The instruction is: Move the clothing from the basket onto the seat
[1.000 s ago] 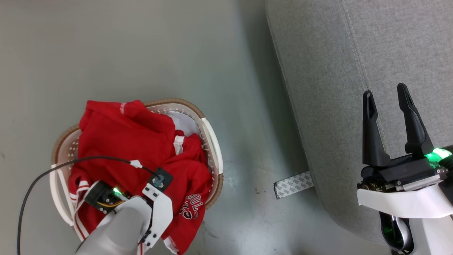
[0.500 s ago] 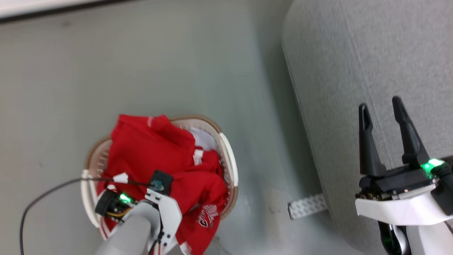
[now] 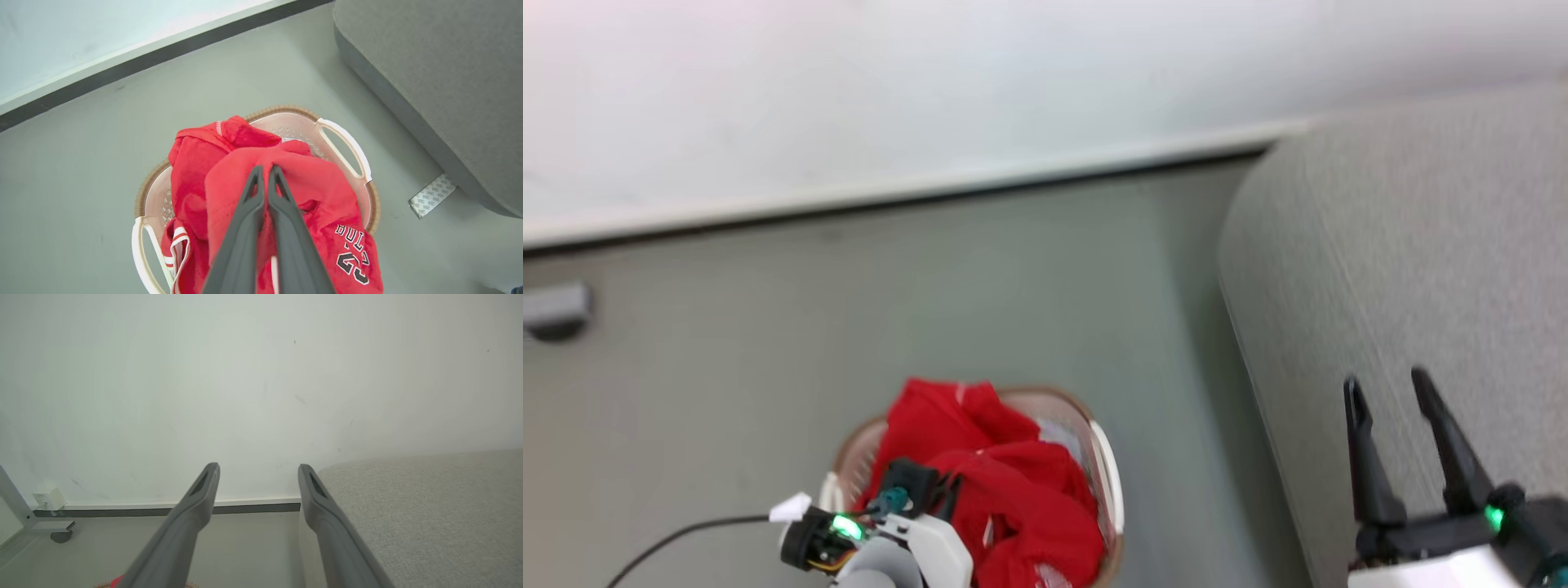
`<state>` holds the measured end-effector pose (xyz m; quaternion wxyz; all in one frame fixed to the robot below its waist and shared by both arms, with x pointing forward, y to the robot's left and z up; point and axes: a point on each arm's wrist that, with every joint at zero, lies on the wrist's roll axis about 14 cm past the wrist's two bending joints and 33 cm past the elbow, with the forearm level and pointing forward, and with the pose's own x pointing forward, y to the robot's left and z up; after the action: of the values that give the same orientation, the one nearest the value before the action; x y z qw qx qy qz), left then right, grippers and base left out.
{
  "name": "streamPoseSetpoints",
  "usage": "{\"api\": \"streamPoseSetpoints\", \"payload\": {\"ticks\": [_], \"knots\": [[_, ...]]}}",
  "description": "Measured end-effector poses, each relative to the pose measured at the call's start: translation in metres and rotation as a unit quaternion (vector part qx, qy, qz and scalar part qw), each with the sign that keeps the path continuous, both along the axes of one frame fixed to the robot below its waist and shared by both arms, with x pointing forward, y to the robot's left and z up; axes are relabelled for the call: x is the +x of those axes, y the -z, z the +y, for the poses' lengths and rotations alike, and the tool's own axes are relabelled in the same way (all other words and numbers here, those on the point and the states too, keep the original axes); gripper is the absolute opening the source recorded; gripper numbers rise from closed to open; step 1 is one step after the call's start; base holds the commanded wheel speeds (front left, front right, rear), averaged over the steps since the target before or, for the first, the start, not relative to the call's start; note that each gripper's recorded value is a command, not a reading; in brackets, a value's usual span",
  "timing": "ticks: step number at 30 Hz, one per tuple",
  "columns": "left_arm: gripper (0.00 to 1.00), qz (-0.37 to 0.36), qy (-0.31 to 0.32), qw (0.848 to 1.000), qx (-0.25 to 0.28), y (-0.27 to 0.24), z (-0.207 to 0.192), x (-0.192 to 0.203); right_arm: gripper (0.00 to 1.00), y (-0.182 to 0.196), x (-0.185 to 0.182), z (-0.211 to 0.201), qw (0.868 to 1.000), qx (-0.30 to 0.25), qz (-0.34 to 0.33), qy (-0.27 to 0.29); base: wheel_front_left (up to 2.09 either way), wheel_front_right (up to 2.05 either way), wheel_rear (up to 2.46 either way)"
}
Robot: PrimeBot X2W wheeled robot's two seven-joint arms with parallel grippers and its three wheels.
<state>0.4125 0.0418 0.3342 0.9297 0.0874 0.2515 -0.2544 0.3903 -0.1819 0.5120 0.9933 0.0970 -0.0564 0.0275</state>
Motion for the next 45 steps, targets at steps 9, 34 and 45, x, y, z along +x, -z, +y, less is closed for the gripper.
{"api": "streamPoseSetpoints", "payload": {"ticks": [9,34,45], "knots": [[0.00,-0.157,-0.039,0.986,-0.045,-0.108,0.005,0.009,1.00,-0.021,-0.037,0.013,0.999,0.007,-0.030,-0.017,0.00,0.00,0.00],[0.00,-0.381,-0.014,0.915,-0.130,-0.318,-0.006,0.008,1.00,-0.047,-0.048,0.043,0.991,-0.048,-0.071,-0.100,0.00,0.00,0.00],[0.00,-0.383,0.039,0.910,-0.155,-0.332,-0.043,-0.024,1.00,-0.063,-0.045,0.106,0.967,-0.075,-0.097,-0.222,0.00,0.00,0.00]]}}
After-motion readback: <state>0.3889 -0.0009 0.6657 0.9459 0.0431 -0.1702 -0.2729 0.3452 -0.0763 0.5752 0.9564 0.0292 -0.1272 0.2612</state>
